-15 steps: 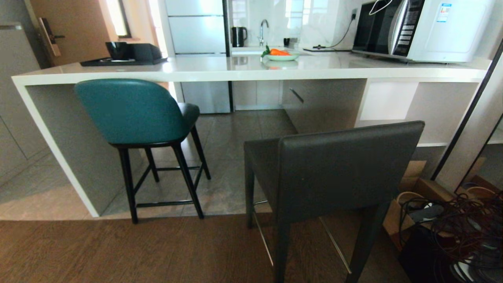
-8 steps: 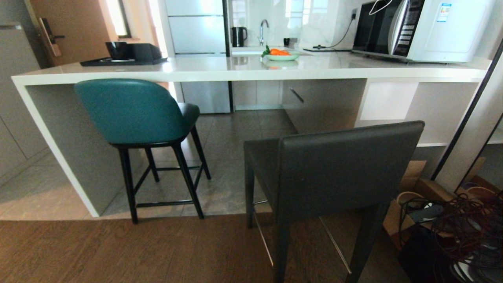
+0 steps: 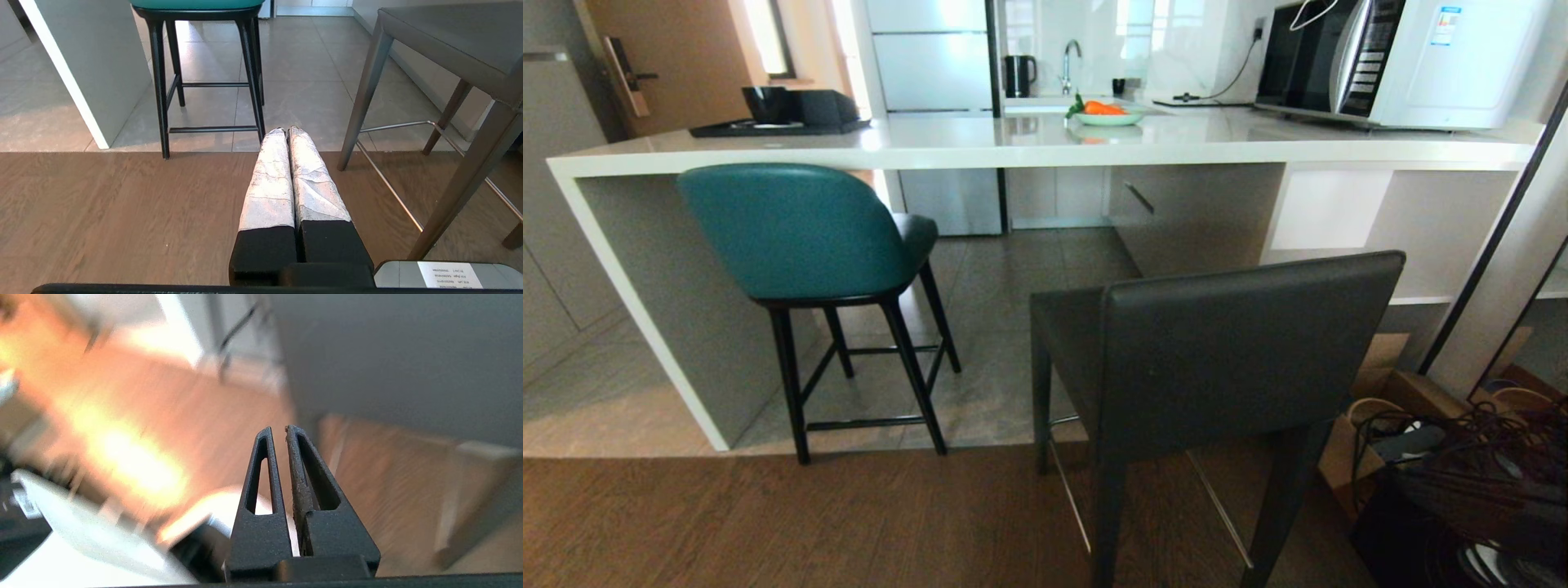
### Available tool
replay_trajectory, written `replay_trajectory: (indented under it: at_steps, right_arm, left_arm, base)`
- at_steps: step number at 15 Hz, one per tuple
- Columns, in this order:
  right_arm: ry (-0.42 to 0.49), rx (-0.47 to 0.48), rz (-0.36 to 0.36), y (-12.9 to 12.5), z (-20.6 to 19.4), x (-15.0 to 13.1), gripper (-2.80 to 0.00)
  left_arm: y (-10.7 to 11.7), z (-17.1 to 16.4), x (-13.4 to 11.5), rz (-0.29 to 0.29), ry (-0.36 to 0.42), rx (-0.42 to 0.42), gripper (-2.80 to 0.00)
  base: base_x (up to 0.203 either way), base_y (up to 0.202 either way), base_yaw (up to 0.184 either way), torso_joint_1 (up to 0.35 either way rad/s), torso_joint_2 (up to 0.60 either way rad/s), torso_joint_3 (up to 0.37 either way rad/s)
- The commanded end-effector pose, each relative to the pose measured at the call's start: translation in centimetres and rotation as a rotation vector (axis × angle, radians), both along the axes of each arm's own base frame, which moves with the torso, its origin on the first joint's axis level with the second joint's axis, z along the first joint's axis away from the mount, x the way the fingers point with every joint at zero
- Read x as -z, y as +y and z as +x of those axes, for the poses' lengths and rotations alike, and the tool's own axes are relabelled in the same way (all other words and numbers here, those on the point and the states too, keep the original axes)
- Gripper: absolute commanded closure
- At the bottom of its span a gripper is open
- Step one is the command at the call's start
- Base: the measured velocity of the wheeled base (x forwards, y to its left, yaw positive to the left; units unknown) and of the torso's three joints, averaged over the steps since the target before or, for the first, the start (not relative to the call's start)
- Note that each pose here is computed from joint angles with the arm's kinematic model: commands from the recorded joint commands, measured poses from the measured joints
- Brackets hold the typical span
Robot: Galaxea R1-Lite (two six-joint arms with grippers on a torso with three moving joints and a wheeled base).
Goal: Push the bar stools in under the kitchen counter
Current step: Push the gray chair back under the dining table
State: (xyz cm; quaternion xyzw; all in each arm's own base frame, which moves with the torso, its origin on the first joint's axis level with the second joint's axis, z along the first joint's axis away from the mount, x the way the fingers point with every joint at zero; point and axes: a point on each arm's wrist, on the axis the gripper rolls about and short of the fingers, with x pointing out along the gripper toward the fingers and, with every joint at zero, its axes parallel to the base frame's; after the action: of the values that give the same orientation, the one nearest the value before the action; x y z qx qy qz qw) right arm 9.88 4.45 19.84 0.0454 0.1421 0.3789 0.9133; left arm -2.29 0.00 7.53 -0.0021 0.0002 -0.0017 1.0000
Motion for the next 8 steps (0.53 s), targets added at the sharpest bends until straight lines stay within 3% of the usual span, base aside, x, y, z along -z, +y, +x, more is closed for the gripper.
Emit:
replay_trajectory:
  at_steps: [1, 2, 4, 8]
  right_arm:
    - [0.146, -0.152, -0.083, 4.0, 2.9, 2.6, 0.0]
    - [0.142, -0.203, -0.122, 6.0, 2.9, 3.4, 0.0]
    - [0.166, -0.213, -0.237, 9.2, 3.1, 5.9, 0.0]
    - [0.126, -0.138, -0.265, 12.5, 6.2, 8.4, 0.0]
  left_arm:
    - [0.0, 0.0, 0.0, 0.0, 0.001, 0.0, 0.0]
    - [0.0, 0.0, 0.0, 0.0, 0.001, 0.0, 0.0]
    - [0.0, 0.0, 0.0, 0.0, 0.0, 0.0, 0.0]
    - [0.0, 0.0, 0.0, 0.0, 0.001, -0.002, 0.0]
  base:
    - [0.0, 0.0, 0.0, 0.0, 0.0, 0.0]
    - [0.0, 0.0, 0.0, 0.0, 0.0, 0.0]
    - [0.0, 0.0, 0.0, 0.0, 0.0, 0.0]
    - [0.0, 0.0, 0.0, 0.0, 0.0, 0.0]
